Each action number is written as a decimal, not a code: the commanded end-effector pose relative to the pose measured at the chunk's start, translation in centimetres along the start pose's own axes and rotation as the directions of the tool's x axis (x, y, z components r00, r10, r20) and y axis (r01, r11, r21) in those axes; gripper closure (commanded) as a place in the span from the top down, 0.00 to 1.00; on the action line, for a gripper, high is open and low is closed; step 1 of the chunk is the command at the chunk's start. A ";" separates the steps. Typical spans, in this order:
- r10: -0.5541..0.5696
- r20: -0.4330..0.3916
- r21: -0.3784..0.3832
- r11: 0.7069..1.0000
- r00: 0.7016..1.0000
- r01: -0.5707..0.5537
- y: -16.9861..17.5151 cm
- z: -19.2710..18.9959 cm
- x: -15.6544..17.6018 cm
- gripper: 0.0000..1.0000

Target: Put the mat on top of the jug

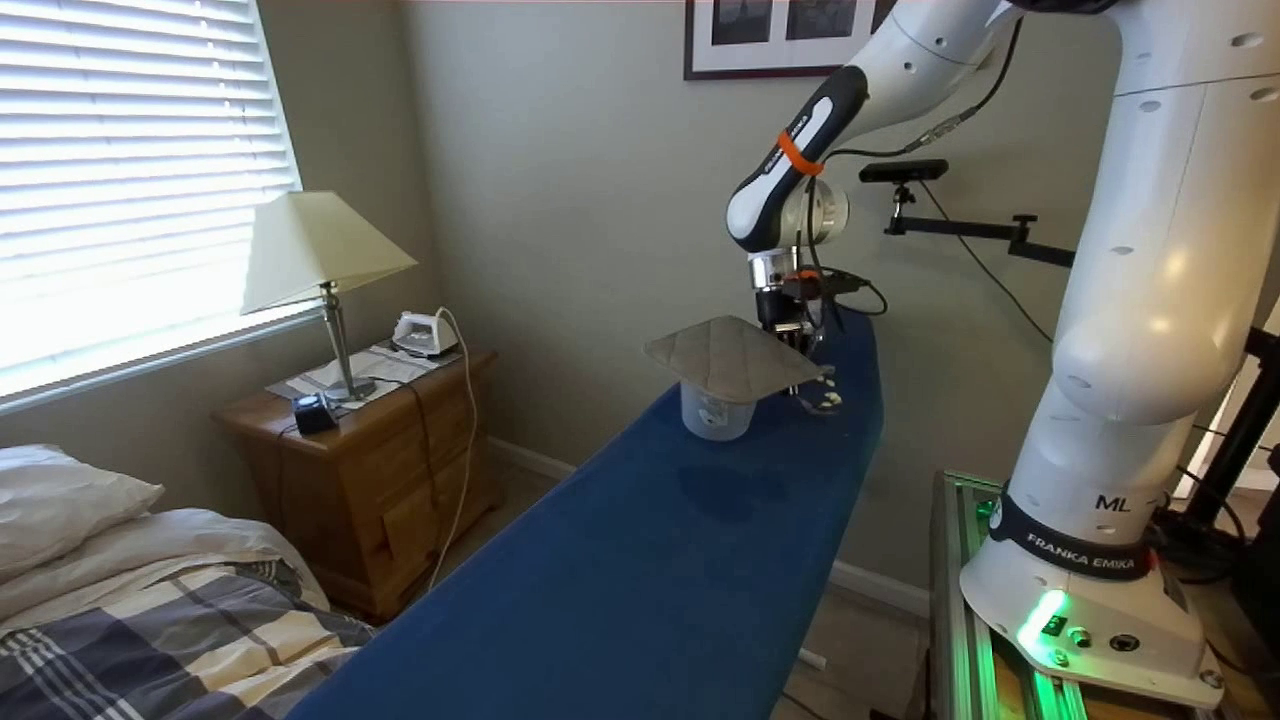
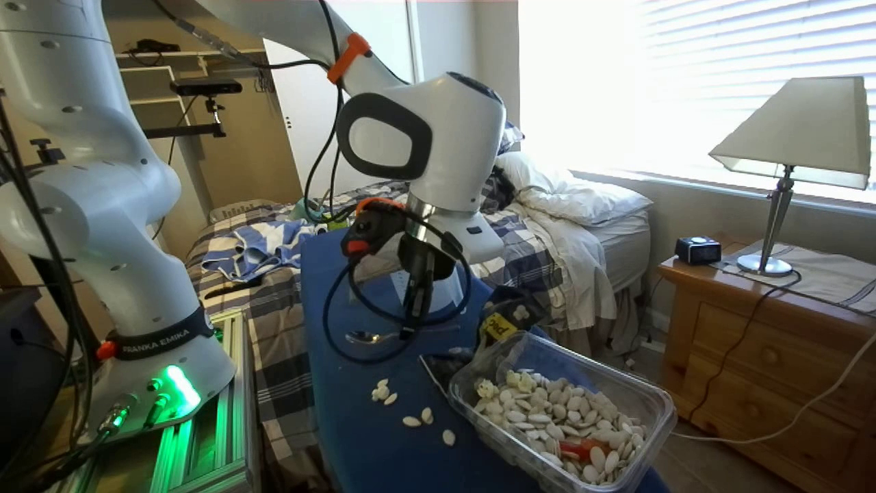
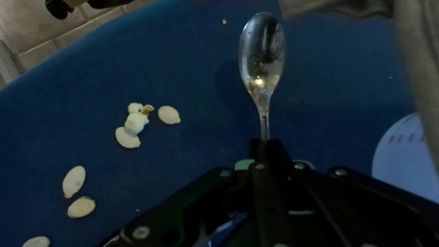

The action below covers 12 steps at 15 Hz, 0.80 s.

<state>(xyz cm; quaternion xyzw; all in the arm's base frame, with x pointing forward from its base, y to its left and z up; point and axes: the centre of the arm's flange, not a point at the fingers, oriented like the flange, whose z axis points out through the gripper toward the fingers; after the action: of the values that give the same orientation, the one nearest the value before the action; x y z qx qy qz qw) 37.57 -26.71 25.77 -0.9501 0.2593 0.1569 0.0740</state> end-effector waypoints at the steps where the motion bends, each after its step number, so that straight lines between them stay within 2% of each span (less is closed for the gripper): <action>1: -0.016 0.005 -0.036 0.999 1.000 0.016 -0.1 -2.5 -2.2 0.02; 6: 0.034 0.034 -0.148 0.989 0.999 -0.029 2.0 -3.3 -2.9 0.02; 12: 0.075 0.019 -0.180 0.981 0.997 -0.070 3.7 -4.2 -3.4 0.02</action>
<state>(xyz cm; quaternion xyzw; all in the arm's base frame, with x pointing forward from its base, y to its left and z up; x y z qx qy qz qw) 34.79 -29.08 29.06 -0.9429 0.2710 0.1936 0.0009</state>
